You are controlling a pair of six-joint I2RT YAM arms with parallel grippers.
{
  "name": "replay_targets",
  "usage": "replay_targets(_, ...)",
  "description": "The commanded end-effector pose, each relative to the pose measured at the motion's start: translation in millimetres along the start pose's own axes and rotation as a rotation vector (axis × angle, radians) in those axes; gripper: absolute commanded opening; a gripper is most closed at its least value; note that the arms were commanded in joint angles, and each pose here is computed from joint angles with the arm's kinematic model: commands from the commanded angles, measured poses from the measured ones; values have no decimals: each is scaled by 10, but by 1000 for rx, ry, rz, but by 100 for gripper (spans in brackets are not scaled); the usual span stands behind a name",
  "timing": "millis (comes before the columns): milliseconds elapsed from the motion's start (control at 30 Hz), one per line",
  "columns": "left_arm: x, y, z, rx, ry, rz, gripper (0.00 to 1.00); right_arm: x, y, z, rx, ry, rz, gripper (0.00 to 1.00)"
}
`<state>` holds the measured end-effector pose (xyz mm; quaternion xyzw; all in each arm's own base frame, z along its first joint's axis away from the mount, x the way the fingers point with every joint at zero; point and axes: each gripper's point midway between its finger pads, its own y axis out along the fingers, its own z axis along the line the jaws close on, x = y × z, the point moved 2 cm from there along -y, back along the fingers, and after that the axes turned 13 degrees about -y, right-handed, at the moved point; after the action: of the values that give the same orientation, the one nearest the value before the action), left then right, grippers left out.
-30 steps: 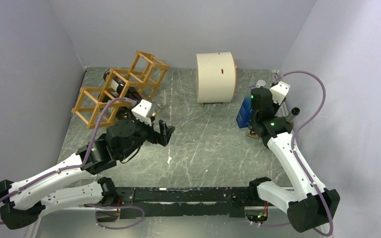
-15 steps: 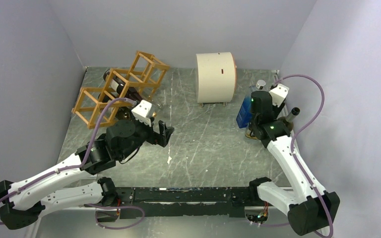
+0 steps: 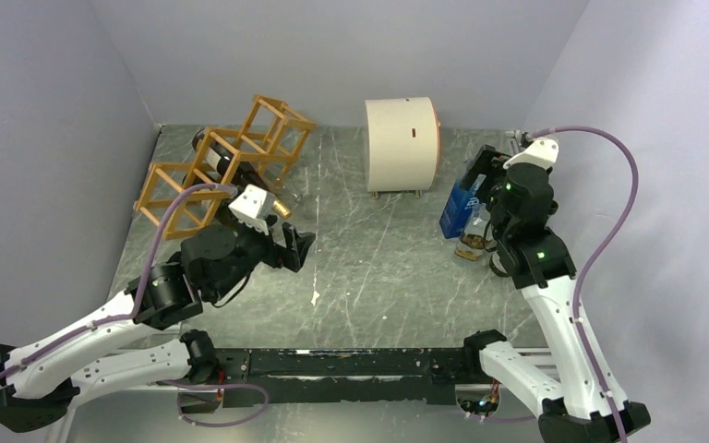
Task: Take the wine bottle off the wine rack
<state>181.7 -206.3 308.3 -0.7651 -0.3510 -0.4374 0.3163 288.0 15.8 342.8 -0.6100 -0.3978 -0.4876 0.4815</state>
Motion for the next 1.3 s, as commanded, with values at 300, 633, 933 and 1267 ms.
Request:
replay_targets(300, 320, -355, 215, 79, -48, -95, 98, 605, 17, 1469, 722, 66, -131, 100)
replay_targets(633, 403, -630, 378, 106, -169, -152, 98, -148, -319, 3223, 1000, -48, 55, 100)
replay_targets(933, 336, -709, 443, 134, -212, -120, 98, -1406, -599, 4279, 1188, -140, 363, 100)
replay_targets(1267, 360, -763, 433, 117, -232, -122, 98, -1526, -318, 4379, 1108, -256, 310, 100)
